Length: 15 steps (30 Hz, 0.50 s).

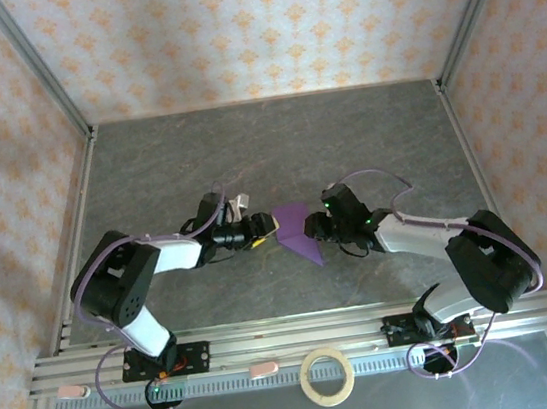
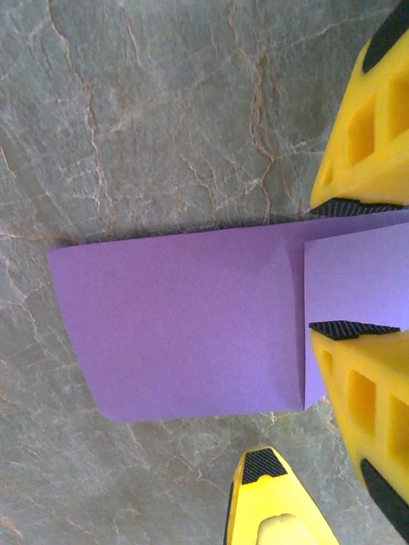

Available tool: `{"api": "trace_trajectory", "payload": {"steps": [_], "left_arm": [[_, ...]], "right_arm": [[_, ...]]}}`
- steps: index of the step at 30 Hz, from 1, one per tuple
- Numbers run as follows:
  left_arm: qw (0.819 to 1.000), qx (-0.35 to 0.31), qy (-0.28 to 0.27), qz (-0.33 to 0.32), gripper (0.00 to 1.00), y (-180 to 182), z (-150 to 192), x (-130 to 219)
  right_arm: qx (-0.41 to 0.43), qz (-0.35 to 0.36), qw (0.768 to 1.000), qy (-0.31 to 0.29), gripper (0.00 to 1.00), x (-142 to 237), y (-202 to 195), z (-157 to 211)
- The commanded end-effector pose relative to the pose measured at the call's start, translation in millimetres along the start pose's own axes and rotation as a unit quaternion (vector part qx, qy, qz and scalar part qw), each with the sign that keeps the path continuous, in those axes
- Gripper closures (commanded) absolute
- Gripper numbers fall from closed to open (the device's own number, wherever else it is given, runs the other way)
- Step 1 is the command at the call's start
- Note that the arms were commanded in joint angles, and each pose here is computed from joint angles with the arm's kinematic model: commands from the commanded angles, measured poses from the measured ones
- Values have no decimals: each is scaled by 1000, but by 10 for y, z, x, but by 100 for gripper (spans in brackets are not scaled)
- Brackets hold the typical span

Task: Fold a paper plane with a square sheet of paper (pick it up from the middle)

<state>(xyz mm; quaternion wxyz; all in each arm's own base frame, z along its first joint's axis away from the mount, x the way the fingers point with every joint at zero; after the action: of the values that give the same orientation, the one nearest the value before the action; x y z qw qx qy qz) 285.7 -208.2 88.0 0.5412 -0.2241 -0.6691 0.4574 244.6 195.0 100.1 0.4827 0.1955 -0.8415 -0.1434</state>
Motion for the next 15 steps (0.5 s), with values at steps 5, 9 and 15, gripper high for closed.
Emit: {"api": "trace_trajectory", "payload": {"steps": [5,9,15], "left_arm": [[999,-19,23,14,48,-101,-89,-120],[1000,-11,24,-2,48,-33,-102,-161],[1000,-10,23,-13,47,0,-104,-178]], "right_arm": [[-5,24,1000,-19,60,40,-83,-2],[-6,29,999,-18,60,30,-99,4],[-7,33,999,-15,60,3,-124,30]]}}
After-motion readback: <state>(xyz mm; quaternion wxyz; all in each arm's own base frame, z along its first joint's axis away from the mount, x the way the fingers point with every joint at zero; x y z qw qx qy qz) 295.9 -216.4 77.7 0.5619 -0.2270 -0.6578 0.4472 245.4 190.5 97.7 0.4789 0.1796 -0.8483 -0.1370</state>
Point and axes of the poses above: each hand's point on the last joint's axis, 136 mm out from that joint toward the fingers, its own x axis back along the fingers, its own y axis along the line the jaws close on, z = x × y, the point moved 6 cm from there along x, back along the fingers, and after that the axes turned 11 degrees about x, right-handed, at the moved point
